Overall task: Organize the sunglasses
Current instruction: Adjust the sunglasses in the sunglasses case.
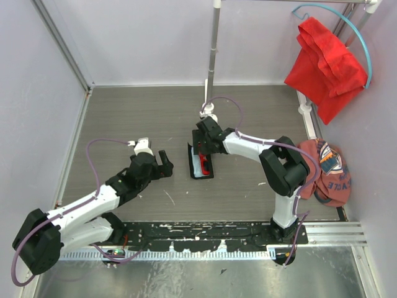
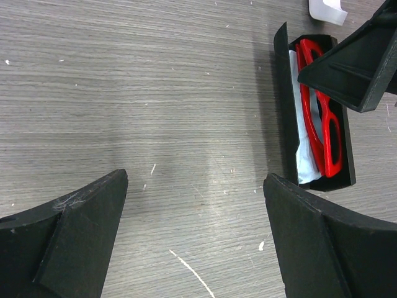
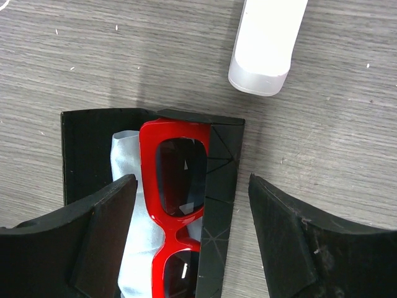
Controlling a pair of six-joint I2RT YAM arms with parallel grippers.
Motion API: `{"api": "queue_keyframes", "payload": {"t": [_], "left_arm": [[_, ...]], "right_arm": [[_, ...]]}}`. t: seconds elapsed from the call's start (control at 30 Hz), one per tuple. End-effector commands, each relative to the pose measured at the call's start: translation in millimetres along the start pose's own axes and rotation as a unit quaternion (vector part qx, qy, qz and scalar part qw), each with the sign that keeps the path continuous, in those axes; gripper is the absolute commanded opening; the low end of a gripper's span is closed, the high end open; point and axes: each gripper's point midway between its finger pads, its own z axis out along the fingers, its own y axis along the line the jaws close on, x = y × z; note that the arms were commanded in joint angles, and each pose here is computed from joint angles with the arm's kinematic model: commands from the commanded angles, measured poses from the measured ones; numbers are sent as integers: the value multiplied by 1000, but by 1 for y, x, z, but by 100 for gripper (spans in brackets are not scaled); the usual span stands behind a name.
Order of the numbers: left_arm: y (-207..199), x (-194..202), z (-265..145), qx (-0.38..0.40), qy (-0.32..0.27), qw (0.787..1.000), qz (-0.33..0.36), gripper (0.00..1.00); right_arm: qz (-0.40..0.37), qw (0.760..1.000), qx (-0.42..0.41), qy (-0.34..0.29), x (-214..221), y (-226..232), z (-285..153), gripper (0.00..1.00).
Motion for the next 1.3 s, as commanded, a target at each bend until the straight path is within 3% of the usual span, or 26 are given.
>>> {"api": "queue_keyframes", "payload": {"t": [0.0,0.87,1.27], "left_arm": [[-12,-20,1,13,-26,1000,-8,98],[-11,-20,1,12,-27,1000,-9,98],[-11,-19,1,13,-25,1000,-9,98]], "right_arm": [[2,1000,-13,-17,-10,4,2,78],[9,1000,-14,-8,-3,1,8,56],[8,1000,-14,-12,-5,0,3,70]]}}
